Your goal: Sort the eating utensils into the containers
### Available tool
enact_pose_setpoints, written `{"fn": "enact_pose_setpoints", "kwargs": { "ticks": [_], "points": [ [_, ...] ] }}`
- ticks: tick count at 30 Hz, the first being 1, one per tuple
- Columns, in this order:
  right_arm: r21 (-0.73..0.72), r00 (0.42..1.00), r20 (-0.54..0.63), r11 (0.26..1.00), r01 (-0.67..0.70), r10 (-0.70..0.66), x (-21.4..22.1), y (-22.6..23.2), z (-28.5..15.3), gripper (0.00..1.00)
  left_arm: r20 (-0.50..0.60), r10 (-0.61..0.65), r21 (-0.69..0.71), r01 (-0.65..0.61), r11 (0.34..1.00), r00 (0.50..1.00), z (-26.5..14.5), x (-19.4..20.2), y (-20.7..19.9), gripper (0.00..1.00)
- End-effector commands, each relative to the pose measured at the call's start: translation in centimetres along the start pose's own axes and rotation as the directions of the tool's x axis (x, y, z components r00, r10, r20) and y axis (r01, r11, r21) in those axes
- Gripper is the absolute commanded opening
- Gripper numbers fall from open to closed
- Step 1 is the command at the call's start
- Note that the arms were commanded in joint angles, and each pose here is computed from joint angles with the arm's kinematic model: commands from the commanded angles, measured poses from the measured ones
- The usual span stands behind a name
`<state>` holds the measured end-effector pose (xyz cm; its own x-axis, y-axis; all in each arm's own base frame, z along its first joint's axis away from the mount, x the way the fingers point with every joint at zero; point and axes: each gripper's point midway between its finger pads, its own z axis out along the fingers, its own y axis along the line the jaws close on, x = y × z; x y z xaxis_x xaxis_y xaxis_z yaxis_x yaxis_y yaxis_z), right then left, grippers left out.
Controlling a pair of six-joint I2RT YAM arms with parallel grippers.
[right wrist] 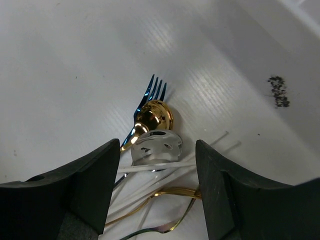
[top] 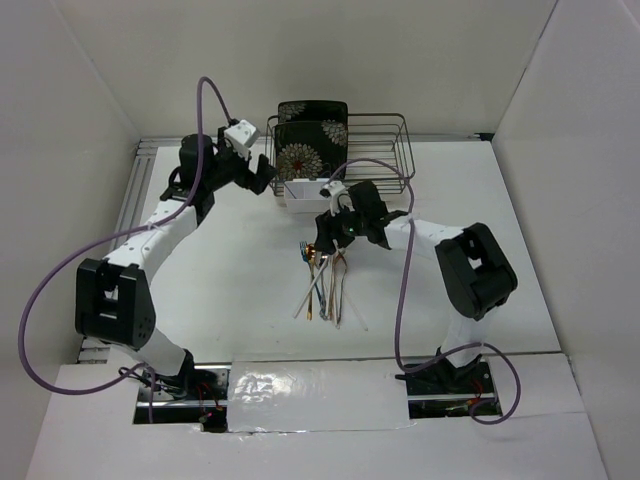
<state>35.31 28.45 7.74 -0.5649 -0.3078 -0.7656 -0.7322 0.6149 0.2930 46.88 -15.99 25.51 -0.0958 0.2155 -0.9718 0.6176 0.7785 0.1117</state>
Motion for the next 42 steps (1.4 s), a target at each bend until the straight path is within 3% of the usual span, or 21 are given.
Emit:
{"fn": "enact_pose_setpoints", "kwargs": {
  "ticks": [1, 8, 16, 17, 21, 24, 30, 36, 42],
  "points": [
    [-0.050, 0.997, 0.035, 0.996, 0.077, -0.076, -1.6, 0.8, 0.9, 0.68, 0.109, -0.013, -0.036, 0.017, 0.999, 0.994, -2.7, -5.6, 1.3, 1.00],
    [-0.103, 0.996, 0.002, 0.990, 0.094, -0.094, -0.5, 1.2, 2.1, 0.59, 0.231, -0.087, -0.069, 0.106, 0.992, 0.969, -8.7, -12.0, 2.5, 1.00],
    [-0.111, 0.994, -0.060, 0.990, 0.088, -0.095, 1.5, 0.5, 3.6, 0.44, 0.281, -0.067, -0.041, 0.082, 0.996, 0.957, -14.0, -14.8, 0.8, 1.00],
    [-0.112, 0.994, -0.062, 0.990, 0.088, -0.095, 1.6, 0.5, 3.7, 0.38, 0.272, -0.072, -0.063, 0.092, 0.994, 0.960, -14.4, -14.0, 1.7, 1.00],
    [-0.085, 0.994, -0.073, 0.993, 0.078, -0.084, 2.2, 0.0, 3.3, 0.32, 0.286, -0.045, -0.076, 0.069, 0.995, 0.957, -16.1, -14.4, 1.2, 1.00],
    [-0.074, 0.994, -0.071, 0.994, 0.077, -0.082, 2.2, -0.1, 3.1, 0.23, 0.276, -0.051, -0.070, 0.073, 0.995, 0.960, -16.5, -14.0, 0.8, 1.00],
    [-0.028, 0.996, -0.047, 0.997, 0.071, -0.073, 1.1, 0.3, 1.5, 0.00, 0.230, -0.094, 0.032, 0.089, 0.996, 0.969, -16.8, -12.4, -1.6, 1.00],
    [0.063, 0.994, 0.023, 0.993, 0.104, -0.106, -2.5, 1.4, -1.4, 0.00, 0.119, -0.141, 0.280, 0.103, 0.954, 0.983, -16.8, -8.4, -6.5, 1.00],
    [0.060, 0.969, 0.188, 0.986, 0.153, -0.162, -8.8, 4.7, -5.7, 0.00, 0.047, -0.134, 0.446, 0.099, 0.890, 0.990, -17.2, -5.5, -10.4, 0.95]
  ]
}}
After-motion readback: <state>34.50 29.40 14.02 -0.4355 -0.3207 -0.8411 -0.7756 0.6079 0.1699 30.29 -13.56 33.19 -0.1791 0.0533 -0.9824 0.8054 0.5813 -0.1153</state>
